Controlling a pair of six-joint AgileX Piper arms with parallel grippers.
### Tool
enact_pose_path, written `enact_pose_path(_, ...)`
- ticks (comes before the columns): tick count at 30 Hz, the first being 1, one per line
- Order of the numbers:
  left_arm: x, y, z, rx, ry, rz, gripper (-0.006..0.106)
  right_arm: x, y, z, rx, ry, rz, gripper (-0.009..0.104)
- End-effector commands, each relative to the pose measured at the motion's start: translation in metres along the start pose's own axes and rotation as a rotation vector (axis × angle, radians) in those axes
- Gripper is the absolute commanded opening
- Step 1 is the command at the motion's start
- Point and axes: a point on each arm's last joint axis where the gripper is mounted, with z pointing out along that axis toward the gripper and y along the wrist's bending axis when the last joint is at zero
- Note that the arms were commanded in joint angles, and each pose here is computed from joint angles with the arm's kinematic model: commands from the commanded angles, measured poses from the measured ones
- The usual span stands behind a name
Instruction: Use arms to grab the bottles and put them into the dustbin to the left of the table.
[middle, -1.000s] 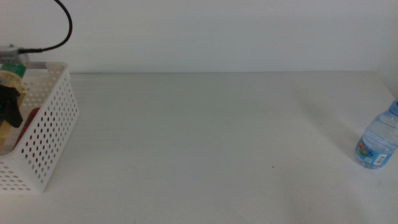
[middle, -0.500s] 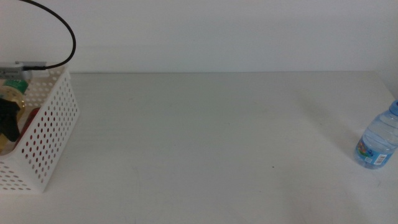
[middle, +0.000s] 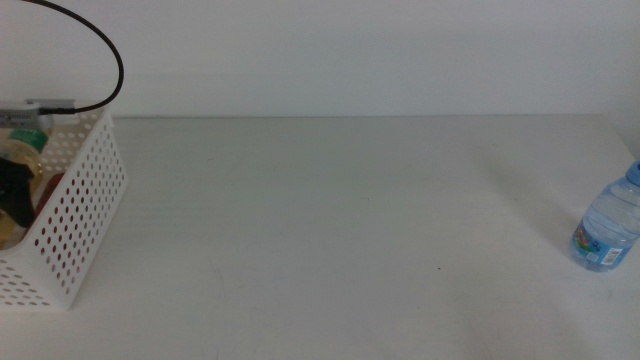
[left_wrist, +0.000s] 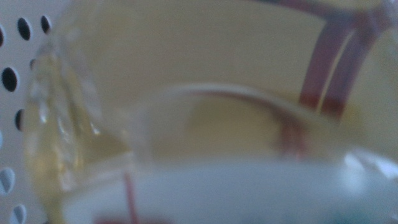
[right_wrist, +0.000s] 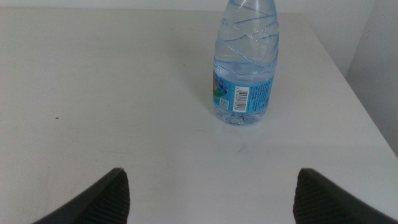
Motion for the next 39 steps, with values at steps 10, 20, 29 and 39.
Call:
enact_pose_path(10,-0.002,-0.021,-0.063,0.072,-0.225,-0.048,0.090,-0.008,0.000,-0.002,0.008,-0.100,-0.021,0.074)
enact_pose_path(20,0.003,-0.096,-0.133,0.008,-0.408,0.079,0.086,-0.008,0.000,-0.002,0.008,-0.100,-0.021,0.074)
enact_pose_path(29,0.042,-0.180,-0.160,0.048,-0.693,0.231,0.076,-0.008,0.000,-0.002,0.007,-0.100,-0.021,0.074)
enact_pose_path(39,0.123,-0.236,-0.146,0.126,-0.946,0.372,0.074,-0.008,0.000,-0.002,0.007,-0.100,-0.021,0.074)
